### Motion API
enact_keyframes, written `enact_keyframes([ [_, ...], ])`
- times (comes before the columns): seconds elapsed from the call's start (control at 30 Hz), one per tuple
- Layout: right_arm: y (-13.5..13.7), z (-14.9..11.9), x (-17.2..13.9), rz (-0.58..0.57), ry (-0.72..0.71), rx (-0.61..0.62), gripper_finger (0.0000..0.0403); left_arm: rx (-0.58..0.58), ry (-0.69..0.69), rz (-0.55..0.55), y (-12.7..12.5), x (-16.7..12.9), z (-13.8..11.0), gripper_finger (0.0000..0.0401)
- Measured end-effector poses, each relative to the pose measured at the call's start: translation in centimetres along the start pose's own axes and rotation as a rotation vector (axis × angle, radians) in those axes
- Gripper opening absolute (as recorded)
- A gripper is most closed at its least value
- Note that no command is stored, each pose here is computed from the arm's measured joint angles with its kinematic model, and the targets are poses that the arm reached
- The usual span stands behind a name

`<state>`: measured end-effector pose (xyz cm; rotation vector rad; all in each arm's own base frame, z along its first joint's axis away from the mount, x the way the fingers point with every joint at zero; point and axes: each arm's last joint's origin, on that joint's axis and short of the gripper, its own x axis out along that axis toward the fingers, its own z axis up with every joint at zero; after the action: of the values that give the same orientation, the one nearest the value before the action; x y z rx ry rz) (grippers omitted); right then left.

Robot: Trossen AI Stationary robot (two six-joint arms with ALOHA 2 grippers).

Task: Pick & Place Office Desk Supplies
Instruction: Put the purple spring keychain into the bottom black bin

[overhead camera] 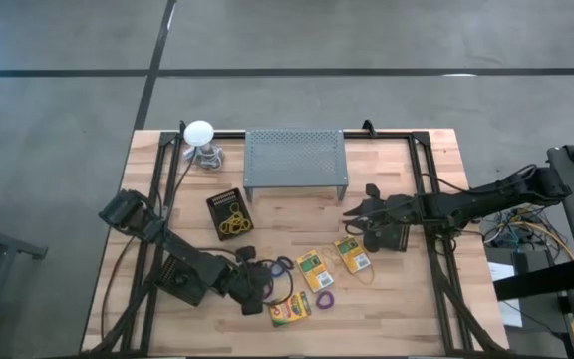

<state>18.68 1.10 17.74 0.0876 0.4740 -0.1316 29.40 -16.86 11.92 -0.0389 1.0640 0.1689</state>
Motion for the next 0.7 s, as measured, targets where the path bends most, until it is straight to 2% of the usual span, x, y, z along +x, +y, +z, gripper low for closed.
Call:
enact_keyframes([
  [0.23, 0.0, 0.0, 0.0, 0.000, 0.000, 0.000, 0.0100, -0.019, 0.010, -0.009, -0.1, 0.2, -0.1, 0.0114],
  [0.33, 0.0, 0.0, 0.0, 0.000, 0.000, 0.000, 0.0100, -0.045, 0.011, -0.017, -0.1, 0.2, -0.1, 0.0078],
  [0.47, 0.0, 0.0, 0.0, 0.000, -0.001, 0.000, 0.0100, -0.147, 0.008, -0.016, -0.1, 0.2, 0.0, 0.0017],
  [0.53, 0.0, 0.0, 0.0, 0.000, -0.001, 0.000, 0.0100, -0.203, 0.001, -0.006, 0.0, 0.1, 0.0, 0.0013],
  [0.7, 0.0, 0.0, 0.0, 0.000, -0.001, 0.000, 0.0100, -0.240, -0.050, 0.004, 0.1, -1.6, 1.2, 0.0012],
])
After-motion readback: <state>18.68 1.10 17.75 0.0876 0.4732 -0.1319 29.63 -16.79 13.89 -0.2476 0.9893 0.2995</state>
